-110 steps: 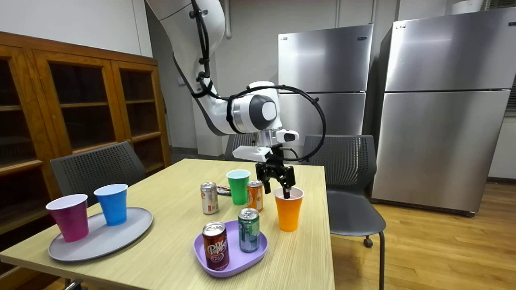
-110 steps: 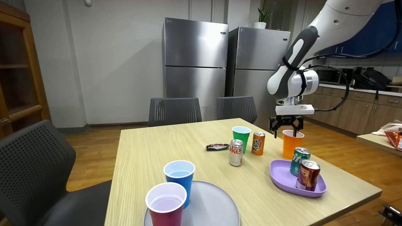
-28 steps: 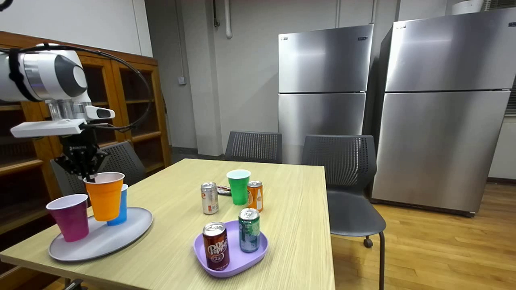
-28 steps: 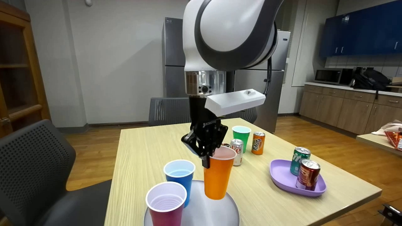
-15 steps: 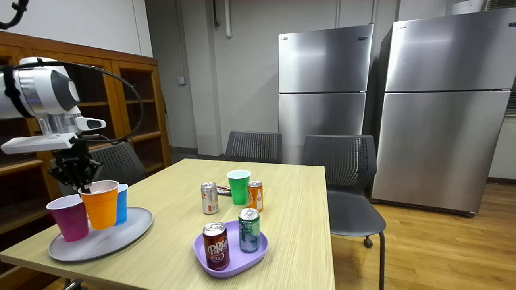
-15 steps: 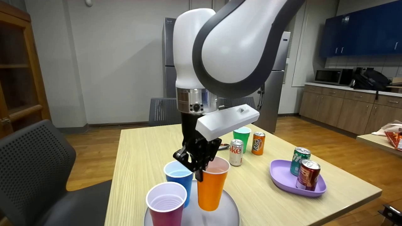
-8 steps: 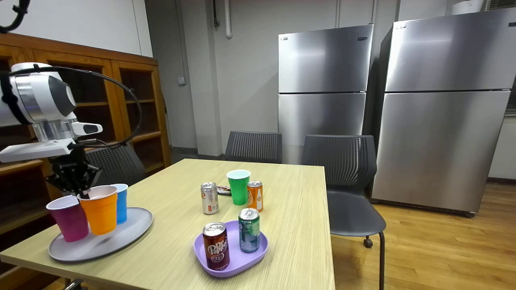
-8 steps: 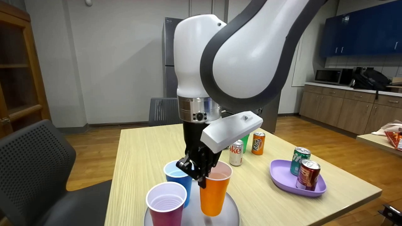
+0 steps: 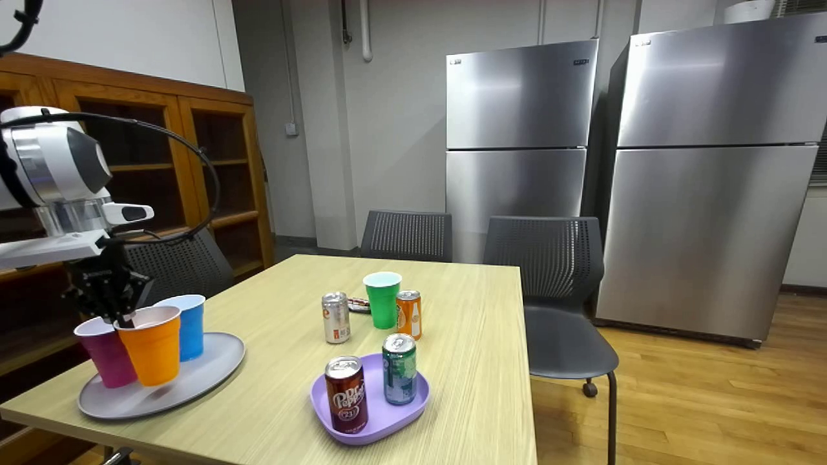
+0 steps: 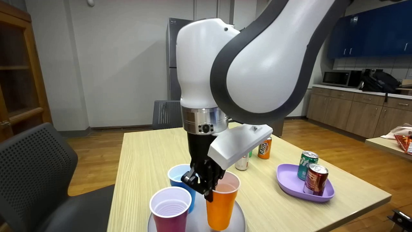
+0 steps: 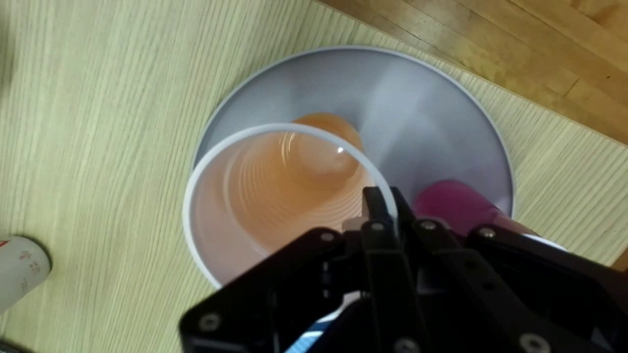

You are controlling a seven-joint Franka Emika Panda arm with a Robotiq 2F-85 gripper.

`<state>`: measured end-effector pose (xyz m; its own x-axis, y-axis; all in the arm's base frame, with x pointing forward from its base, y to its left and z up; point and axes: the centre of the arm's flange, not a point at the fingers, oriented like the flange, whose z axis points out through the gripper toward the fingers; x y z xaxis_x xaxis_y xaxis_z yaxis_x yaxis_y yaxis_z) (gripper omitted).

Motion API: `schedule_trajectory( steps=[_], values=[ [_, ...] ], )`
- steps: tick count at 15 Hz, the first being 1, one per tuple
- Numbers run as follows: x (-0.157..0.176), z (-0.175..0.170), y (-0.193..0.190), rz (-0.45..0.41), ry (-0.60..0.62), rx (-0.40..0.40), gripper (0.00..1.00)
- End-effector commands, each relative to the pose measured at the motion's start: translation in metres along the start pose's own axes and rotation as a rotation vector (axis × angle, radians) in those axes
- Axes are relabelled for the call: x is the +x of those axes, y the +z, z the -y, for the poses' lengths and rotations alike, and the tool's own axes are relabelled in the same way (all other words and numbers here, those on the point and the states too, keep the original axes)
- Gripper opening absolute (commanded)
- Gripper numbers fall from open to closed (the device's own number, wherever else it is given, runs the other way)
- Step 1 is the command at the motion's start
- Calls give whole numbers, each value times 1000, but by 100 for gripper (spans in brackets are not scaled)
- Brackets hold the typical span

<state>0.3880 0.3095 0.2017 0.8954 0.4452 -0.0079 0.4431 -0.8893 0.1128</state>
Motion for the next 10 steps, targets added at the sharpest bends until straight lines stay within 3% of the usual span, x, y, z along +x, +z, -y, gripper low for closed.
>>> schedule_trajectory(
  steps=[1, 10],
  values=[
    [-9, 10, 3, -18, 12, -18, 1],
    [-13, 19, 14, -9, 57, -31, 1]
  ],
)
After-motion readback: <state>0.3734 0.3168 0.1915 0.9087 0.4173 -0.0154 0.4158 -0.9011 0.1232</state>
